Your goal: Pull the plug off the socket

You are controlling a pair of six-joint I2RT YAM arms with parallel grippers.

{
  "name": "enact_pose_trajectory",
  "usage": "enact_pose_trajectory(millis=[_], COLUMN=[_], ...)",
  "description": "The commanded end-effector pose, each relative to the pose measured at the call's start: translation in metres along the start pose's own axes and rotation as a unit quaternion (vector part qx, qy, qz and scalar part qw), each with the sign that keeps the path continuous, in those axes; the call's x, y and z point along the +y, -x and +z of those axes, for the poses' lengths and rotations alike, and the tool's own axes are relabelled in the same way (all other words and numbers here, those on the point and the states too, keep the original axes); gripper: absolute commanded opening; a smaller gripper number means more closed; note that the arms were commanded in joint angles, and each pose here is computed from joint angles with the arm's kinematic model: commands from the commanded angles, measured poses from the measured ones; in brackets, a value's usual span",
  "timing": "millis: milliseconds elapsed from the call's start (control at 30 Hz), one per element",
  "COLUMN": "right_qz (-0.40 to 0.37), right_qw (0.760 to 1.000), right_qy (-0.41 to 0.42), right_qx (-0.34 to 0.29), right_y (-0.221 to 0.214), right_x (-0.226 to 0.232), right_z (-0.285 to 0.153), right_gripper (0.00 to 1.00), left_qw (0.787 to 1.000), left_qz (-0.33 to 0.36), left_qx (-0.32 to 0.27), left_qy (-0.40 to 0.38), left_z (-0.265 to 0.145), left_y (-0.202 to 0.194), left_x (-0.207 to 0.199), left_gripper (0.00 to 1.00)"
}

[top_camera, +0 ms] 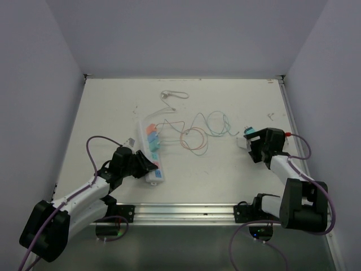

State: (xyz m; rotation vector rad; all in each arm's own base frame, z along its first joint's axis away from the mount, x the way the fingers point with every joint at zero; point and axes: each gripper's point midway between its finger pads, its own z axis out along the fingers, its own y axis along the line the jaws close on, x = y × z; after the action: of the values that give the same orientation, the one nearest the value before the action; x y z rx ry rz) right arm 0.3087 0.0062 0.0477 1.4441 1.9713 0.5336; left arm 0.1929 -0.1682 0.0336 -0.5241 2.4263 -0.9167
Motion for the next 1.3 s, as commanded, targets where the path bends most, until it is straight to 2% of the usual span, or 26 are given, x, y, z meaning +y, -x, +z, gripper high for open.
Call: enact_pose_trajectory(millis=[0, 300, 633, 867, 1033, 1267], right_qz=[-0.003, -0.004, -0.023, -0.046, -0.087, -0.18], right_qw=[1.0, 0.999, 0.999, 0.998, 0.995, 0.981], right_qy=[-0.024, -0.034, -0.047, -0.048, -0.025, 0.077], right_qx=[0.006, 0.005, -0.001, -0.021, -0.029, 0.006], right_y=[0.0, 0.006, 0.014, 0.025, 0.032, 0.015], right_x=[-0.011, -0.018, -0.023, -0.017, -0.002, 0.045], right_z=[0.0, -0.001, -0.005, -0.015, -0.025, -0.049], right_gripper=[0.87, 0.89, 0.99, 0.99, 0.99, 0.99], left_qw=[0.999, 0.999, 0.999, 0.999, 0.999, 0.999], left_qz=[0.026, 0.027, 0.028, 0.029, 0.029, 0.036], left_qx=[-0.013, -0.011, -0.012, -0.01, -0.011, -0.006], left_qy=[0.024, 0.021, 0.019, 0.017, 0.017, 0.013], left_z=[0.0, -0.001, -0.001, -0.001, -0.001, 0.0], left_y=[0.005, 0.003, 0.003, 0.003, 0.003, 0.003], left_x=[0.012, 0.012, 0.012, 0.011, 0.011, 0.009], left_gripper=[0.0, 0.0, 0.0, 0.0, 0.0, 0.0])
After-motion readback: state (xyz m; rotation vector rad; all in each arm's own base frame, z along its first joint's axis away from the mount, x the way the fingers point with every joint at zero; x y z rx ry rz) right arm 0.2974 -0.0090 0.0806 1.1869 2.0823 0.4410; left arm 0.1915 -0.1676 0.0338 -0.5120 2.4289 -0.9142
